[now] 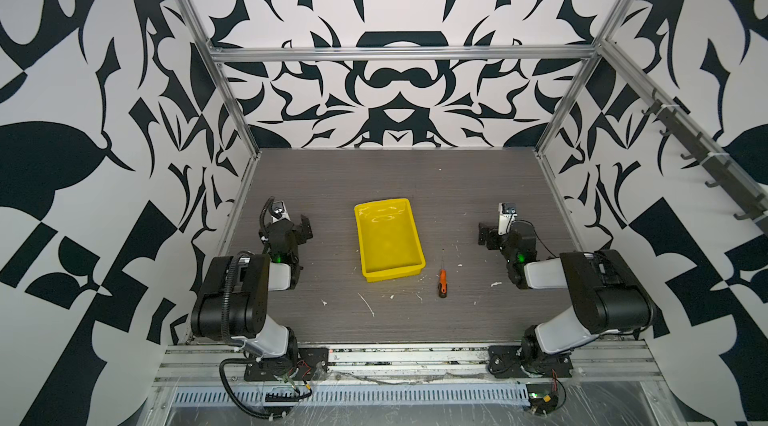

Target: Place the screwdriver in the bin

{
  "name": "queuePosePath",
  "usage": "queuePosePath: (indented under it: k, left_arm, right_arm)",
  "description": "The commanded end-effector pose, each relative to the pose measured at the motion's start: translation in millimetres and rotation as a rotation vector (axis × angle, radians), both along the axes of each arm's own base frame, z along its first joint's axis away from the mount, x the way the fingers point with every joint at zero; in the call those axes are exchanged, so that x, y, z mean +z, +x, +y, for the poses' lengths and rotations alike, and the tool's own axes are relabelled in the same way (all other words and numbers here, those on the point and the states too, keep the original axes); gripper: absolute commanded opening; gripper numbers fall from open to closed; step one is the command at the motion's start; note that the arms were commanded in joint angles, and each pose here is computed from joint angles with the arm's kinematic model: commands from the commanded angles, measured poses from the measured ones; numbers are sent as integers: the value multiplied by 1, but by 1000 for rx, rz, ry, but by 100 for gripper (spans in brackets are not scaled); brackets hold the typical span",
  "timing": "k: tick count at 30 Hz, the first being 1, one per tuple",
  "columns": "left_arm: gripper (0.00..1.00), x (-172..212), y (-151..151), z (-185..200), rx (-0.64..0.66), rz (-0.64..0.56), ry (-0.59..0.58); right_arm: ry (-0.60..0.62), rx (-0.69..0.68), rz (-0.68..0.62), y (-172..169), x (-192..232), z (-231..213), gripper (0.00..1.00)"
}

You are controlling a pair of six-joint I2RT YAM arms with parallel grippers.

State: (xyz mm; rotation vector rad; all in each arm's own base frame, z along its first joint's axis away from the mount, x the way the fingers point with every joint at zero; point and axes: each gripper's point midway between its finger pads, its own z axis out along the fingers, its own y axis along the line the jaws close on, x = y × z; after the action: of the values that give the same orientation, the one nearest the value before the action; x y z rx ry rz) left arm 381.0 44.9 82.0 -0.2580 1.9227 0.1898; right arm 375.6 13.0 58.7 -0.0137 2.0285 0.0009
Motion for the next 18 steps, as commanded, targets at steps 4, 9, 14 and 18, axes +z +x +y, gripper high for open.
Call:
queuePosePath:
  k: [4, 9, 14, 18]
  left_arm:
    - [99, 10, 7, 0, 10, -42, -10]
    - [99, 10, 7, 1, 11, -41, -10]
    - [99, 10, 7, 1, 11, -42, -10]
    - [99, 10, 7, 1, 11, -41, -10]
  right_arm:
    - [-8, -7, -65, 12, 19, -2, 100]
    - [-12, -32, -67, 12, 20, -6, 100]
    - [-48, -195, -48, 10, 40, -30, 100]
    - [-41, -146, -25, 8, 42, -22, 100]
